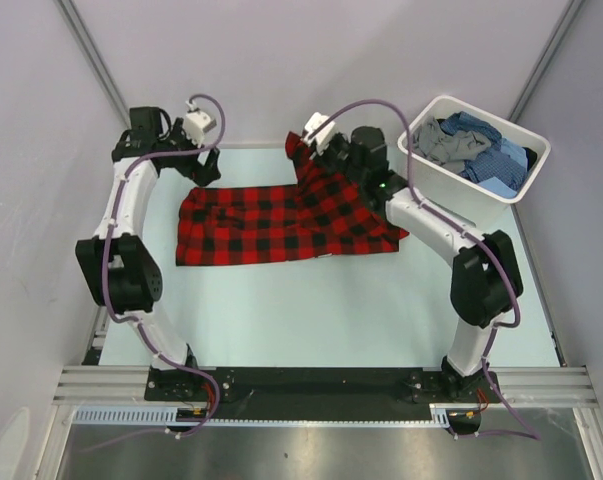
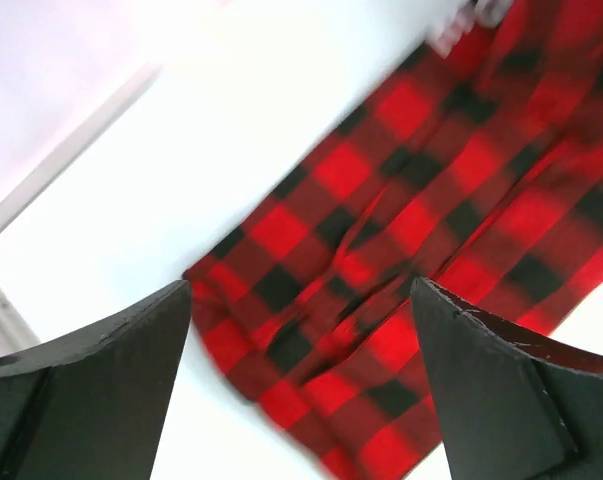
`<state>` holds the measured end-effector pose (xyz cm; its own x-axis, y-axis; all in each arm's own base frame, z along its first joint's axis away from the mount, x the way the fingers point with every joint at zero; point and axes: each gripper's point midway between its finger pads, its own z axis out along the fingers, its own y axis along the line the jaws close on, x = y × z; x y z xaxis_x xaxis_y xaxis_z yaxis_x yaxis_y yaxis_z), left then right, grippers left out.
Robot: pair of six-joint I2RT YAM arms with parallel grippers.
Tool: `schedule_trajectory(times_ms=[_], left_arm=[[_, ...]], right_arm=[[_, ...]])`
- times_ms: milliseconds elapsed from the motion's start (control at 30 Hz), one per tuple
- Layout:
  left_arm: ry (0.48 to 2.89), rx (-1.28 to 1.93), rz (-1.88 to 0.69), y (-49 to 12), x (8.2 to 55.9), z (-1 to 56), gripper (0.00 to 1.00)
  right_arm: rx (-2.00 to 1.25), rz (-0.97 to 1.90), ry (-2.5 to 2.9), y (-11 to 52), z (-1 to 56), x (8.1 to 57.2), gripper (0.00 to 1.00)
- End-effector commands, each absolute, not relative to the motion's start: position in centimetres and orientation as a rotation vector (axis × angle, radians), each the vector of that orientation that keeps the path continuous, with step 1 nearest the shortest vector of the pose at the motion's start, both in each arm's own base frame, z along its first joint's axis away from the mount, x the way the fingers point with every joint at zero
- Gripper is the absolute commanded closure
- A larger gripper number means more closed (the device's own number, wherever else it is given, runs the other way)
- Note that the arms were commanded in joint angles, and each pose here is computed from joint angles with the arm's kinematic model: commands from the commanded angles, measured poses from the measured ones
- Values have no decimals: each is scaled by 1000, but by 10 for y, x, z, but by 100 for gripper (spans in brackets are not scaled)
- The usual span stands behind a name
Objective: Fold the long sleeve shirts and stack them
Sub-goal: Fold the shirt
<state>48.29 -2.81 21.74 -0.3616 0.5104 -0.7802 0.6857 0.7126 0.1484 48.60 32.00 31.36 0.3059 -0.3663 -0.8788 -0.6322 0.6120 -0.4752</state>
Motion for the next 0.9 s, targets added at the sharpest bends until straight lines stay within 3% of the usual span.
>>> schedule_trajectory(times_ms=[0, 367, 600, 867], left_arm=[[1986, 632, -471, -58, 474, 273, 4], [2040, 226, -642, -57, 451, 251, 4], [2109, -10, -546, -2, 444, 229, 4], [2173, -25, -479, 13, 420, 204, 4]], right_arm=[[-801, 130, 1261, 329, 337, 489, 100], [-755, 94, 1409, 389, 294, 488, 100], [-816, 151, 1532, 433, 255, 474, 100], [-786, 357, 1644, 480, 215, 446, 100]])
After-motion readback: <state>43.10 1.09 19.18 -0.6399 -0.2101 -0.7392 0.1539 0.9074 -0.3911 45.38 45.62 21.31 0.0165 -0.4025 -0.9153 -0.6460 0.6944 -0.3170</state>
